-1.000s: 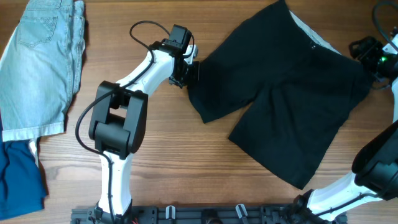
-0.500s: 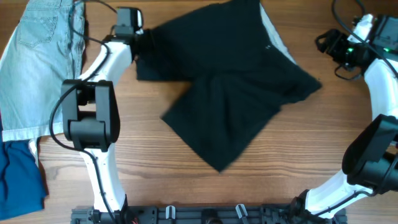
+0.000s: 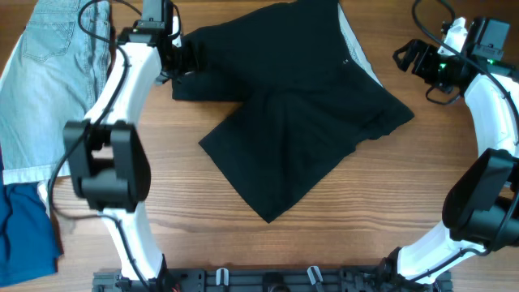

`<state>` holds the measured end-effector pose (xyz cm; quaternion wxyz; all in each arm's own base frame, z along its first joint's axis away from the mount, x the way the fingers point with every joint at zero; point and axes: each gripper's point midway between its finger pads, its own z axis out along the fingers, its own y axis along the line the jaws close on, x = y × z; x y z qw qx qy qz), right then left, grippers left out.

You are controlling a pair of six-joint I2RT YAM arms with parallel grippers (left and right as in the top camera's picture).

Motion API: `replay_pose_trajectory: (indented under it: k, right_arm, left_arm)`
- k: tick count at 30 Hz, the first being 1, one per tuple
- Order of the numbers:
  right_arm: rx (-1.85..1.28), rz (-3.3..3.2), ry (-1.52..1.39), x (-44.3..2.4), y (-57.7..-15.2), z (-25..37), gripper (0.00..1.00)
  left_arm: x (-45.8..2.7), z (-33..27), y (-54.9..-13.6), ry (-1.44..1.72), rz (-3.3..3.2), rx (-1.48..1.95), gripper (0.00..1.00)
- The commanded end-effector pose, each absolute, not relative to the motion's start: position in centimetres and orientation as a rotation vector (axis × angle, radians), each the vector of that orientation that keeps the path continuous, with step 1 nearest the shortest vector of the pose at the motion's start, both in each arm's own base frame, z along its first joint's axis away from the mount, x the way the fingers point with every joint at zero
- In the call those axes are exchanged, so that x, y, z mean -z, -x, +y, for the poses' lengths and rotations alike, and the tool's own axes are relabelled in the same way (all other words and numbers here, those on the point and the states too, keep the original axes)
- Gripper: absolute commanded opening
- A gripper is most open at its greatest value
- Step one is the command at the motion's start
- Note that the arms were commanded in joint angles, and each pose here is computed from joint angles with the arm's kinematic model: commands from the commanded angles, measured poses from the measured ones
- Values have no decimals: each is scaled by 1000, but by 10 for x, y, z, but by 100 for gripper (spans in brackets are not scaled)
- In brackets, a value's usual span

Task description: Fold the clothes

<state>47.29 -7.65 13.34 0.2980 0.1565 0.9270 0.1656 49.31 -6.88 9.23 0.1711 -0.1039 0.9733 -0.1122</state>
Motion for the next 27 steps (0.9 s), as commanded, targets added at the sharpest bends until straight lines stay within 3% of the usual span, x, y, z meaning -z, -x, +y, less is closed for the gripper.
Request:
replay_pose_trajectory:
  k: [1,6,13,19,23,27]
  right_arm:
    - [-400,2456,-349,-143,-473,-79,100]
    - [-385,2456,-309,-143,-474,-79,100]
    - [-385,2456,-306,-143,-474,-79,100]
    - [-386,2459,-308,-143,-473,-79,100]
    - [-385,2458,-309,-143,-473,-80,100]
    - [-385,2459,-309,-143,-473,-80,100]
  left_arm:
    - [-132,-106,-452,275,2840,443,100]
    - [-91,-105,-408,-30,3064,289,95]
    - [-45,-87,-379,-280,3159,153,98]
    - [-13,-104,-367,-596,3101,333,99]
    - [0,-111,-360,-617,3130,411,97]
    - [5,-116,-354,-622,3154,460,82]
